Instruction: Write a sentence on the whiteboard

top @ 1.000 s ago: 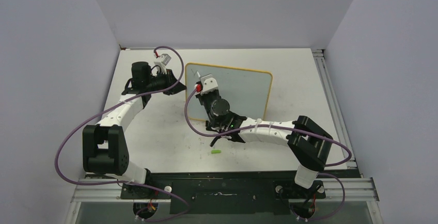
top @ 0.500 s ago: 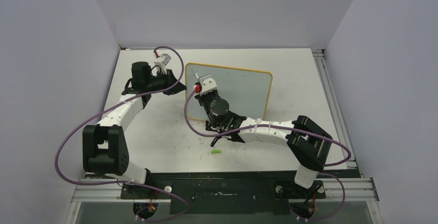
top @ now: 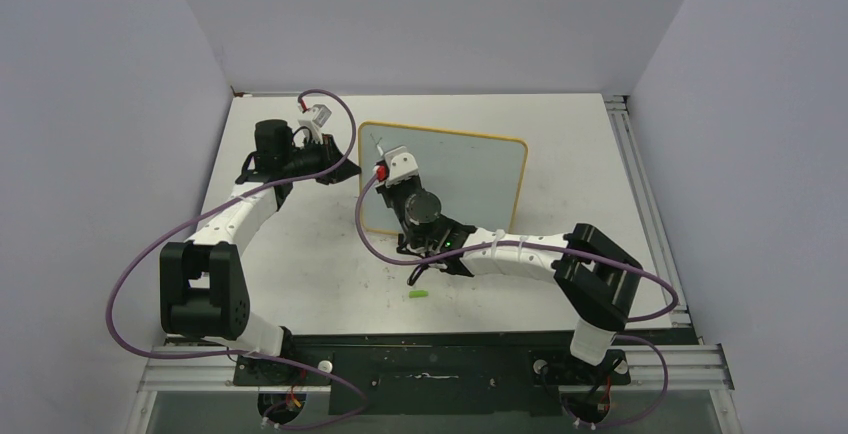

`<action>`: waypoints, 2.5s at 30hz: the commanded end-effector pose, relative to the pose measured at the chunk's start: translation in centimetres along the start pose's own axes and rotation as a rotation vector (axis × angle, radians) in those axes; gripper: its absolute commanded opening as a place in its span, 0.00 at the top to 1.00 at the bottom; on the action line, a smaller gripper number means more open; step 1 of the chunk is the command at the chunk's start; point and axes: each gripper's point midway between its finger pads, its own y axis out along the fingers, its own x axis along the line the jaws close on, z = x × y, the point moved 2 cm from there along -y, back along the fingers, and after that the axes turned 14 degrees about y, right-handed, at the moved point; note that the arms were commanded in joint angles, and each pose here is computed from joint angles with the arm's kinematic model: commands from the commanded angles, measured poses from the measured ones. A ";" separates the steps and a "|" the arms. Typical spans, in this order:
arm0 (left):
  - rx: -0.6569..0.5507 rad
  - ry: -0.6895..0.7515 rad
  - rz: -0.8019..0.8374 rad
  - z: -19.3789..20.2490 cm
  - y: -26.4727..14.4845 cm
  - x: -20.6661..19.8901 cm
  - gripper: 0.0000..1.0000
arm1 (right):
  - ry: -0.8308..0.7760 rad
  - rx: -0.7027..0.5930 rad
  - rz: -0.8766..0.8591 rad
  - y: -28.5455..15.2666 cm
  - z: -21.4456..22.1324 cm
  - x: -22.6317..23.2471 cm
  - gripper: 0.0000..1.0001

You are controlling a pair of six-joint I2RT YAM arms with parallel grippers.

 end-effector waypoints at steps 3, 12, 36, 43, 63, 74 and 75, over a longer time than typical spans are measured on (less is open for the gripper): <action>-0.023 0.039 0.062 -1.6 0.2 -1.5 0.94 | 0.034 -0.007 0.010 0.5 -0.4 0.0 0.95; -0.021 0.038 0.062 -1.6 0.2 -1.5 0.94 | 0.035 0.025 0.020 -0.3 0.7 -0.6 0.95; -0.024 0.040 0.059 -1.7 0.1 -1.5 0.94 | 0.057 -0.008 -0.026 -2.1 -1.4 0.7 0.95; -0.023 0.039 0.060 -1.6 0.1 -1.5 0.94 | 0.085 -0.037 -0.016 -1.2 -2.7 -0.5 0.95; -0.021 0.039 0.060 -1.6 0.2 -1.5 0.94 | 0.071 -0.019 -0.009 -0.1 -2.0 -1.3 0.95; -0.020 0.038 0.060 -1.5 0.2 -1.5 0.95 | 0.052 0.028 -0.009 -0.9 -0.4 -1.7 0.95; -0.020 0.038 0.060 -1.5 0.2 -1.5 0.95 | 0.050 0.031 -0.007 -1.0 -0.3 -1.7 0.95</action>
